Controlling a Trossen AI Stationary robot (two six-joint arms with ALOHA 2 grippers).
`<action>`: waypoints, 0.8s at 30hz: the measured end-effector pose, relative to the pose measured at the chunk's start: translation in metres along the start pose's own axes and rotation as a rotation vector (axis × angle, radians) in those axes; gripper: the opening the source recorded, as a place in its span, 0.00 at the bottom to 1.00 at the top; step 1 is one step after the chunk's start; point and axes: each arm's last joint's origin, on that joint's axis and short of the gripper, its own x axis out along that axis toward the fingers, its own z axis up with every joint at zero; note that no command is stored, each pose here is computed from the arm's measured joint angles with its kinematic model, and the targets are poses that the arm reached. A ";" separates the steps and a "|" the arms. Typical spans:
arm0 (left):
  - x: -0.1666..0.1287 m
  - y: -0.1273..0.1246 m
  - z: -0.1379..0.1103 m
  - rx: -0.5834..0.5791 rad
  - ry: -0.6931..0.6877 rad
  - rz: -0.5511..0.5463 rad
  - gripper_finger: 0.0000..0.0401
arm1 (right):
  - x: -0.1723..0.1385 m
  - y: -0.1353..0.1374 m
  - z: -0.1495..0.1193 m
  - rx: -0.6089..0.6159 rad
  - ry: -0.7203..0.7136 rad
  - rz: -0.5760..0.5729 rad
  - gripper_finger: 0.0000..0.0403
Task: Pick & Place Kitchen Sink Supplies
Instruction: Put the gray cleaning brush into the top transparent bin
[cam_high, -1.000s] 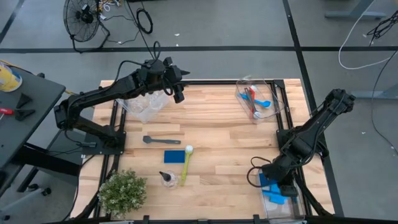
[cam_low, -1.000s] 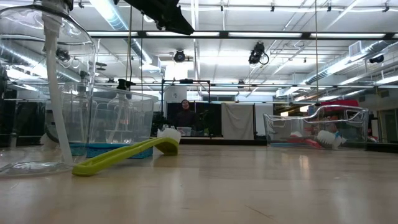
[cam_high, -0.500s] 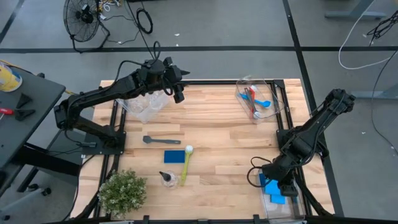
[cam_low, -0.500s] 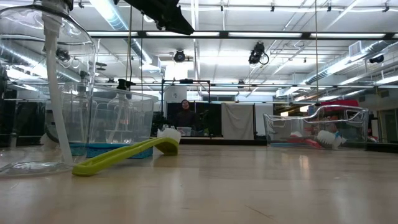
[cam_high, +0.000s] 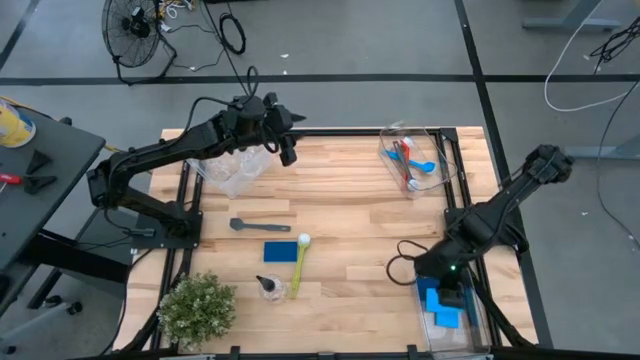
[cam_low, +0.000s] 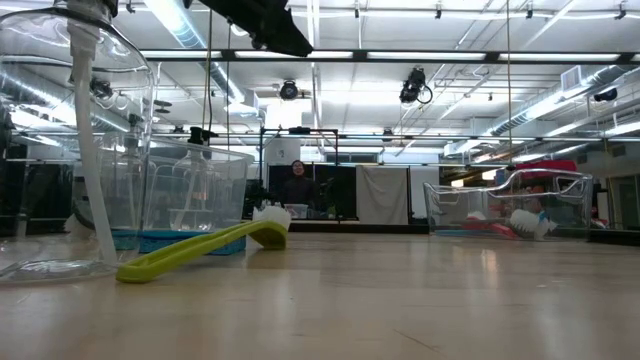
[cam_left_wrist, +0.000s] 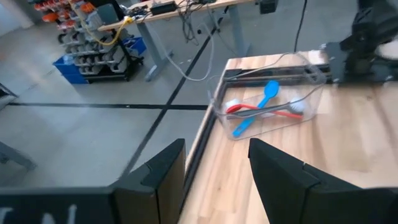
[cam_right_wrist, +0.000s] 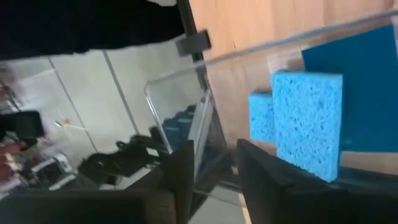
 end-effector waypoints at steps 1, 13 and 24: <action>0.000 0.000 0.000 -0.003 -0.004 -0.012 0.46 | -0.001 -0.001 0.002 0.007 -0.002 0.009 0.30; 0.000 -0.003 -0.002 -0.002 0.010 -0.066 0.46 | -0.019 -0.014 0.025 -0.086 -0.086 0.039 0.27; 0.000 -0.003 -0.004 -0.001 0.025 -0.072 0.46 | -0.042 -0.038 0.051 -0.289 -0.268 -0.051 0.27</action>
